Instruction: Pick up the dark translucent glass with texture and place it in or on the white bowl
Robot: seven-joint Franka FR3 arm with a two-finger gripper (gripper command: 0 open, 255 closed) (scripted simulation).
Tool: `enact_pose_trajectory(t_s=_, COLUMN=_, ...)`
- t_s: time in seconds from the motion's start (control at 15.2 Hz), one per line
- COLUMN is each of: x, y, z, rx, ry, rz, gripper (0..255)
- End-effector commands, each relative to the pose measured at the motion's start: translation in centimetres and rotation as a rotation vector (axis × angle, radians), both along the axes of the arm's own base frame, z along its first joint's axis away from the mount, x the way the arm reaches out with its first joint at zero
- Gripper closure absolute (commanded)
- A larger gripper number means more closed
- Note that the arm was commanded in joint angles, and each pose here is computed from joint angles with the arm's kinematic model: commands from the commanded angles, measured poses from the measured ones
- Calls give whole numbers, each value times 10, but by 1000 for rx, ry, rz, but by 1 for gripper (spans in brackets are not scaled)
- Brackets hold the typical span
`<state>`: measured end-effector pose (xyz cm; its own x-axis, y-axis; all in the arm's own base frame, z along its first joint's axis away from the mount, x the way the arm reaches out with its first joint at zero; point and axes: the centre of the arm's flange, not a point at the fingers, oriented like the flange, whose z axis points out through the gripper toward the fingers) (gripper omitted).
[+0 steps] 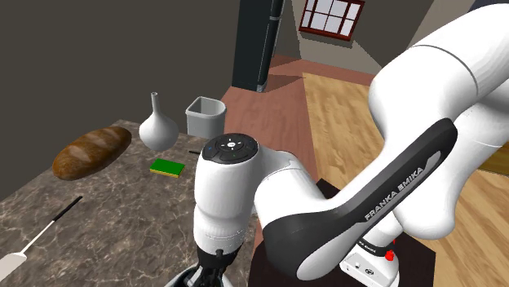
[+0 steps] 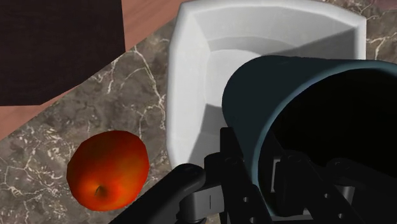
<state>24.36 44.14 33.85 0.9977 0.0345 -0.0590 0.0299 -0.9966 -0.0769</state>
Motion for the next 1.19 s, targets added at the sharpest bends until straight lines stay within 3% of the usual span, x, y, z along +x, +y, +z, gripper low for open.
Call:
enact_pose_trajectory(t_s=0.0, x=0, y=0, z=0, rx=0, ry=0, rz=0, gripper=255)
enact_pose_trajectory(t_s=0.07, x=0, y=0, z=0, rx=0, ry=0, rz=0, gripper=0)
enact_pose_trajectory(t_s=0.4, x=0, y=0, z=0, rx=0, ry=0, rz=0, gripper=0)
enact_pose_trajectory(t_s=0.66, x=3, y=-4, z=50, rx=0, ry=0, rz=0, gripper=0)
enact_pose_trajectory(t_s=1.12, x=3, y=-4, z=50, rx=0, ry=0, rz=0, gripper=0)
